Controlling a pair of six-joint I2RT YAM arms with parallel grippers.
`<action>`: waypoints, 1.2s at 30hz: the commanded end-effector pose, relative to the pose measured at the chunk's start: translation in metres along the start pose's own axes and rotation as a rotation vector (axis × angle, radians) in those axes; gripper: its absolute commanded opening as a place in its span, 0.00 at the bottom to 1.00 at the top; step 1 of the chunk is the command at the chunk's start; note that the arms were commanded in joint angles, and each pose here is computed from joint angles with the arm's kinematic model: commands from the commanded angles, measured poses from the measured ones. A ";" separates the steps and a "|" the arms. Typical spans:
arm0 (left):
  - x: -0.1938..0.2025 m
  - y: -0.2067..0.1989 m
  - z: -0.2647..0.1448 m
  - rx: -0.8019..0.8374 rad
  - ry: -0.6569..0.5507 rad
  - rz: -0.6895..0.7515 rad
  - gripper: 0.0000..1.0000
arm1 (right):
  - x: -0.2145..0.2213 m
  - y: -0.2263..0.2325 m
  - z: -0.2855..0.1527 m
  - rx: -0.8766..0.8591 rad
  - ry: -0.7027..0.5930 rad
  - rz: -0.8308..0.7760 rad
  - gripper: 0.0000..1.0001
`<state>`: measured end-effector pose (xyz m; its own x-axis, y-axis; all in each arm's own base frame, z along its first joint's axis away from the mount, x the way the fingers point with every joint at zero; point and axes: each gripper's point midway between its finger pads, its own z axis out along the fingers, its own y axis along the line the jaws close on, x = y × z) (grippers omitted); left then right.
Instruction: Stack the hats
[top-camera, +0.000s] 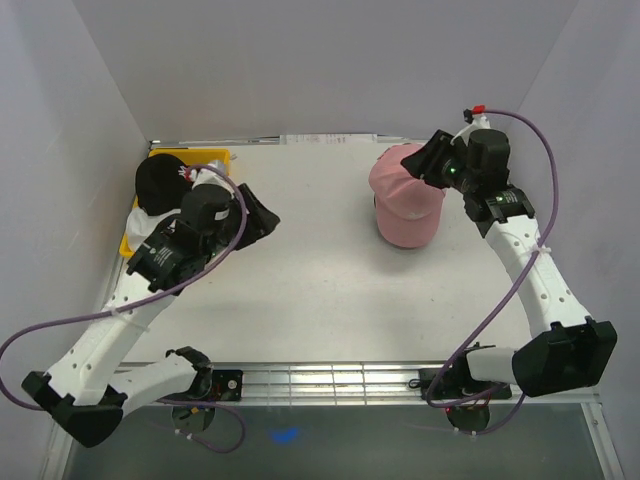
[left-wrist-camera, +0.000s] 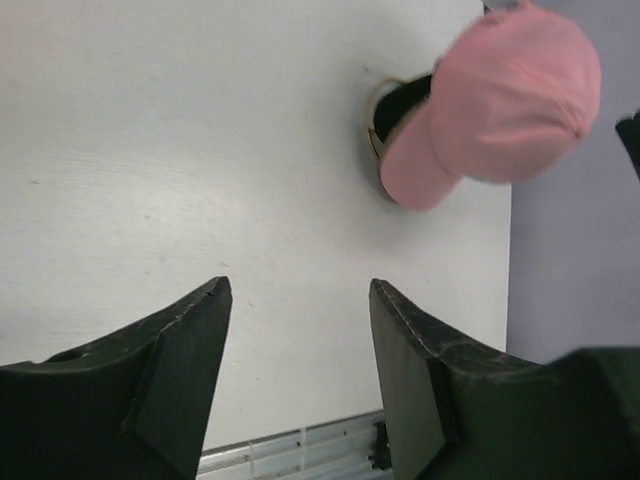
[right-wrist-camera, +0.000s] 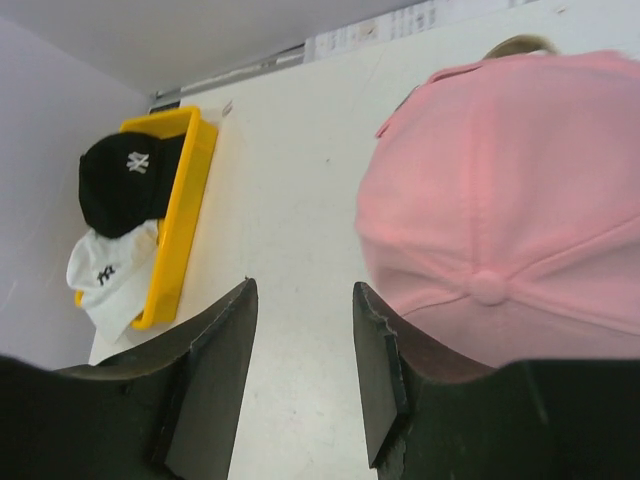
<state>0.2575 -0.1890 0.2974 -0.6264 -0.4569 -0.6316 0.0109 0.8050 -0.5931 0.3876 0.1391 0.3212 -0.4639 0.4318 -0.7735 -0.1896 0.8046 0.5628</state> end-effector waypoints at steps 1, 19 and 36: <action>-0.041 0.074 -0.038 -0.350 -0.228 -0.041 0.70 | 0.012 0.044 -0.005 -0.110 0.041 -0.096 0.49; -0.121 0.302 -0.028 -0.908 -0.317 -0.376 0.76 | 0.124 0.107 -0.021 -0.283 0.271 -0.241 0.49; -0.124 0.391 0.020 -1.128 -0.211 -0.429 0.74 | 0.152 0.088 -0.010 -0.257 0.333 -0.278 0.48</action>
<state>0.3512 0.1604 0.1226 -0.3100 -0.7555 -0.5772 -0.9035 0.4231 -0.0686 0.2865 0.2690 0.2565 -0.6359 0.0406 -0.7707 -0.5091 0.7285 0.4584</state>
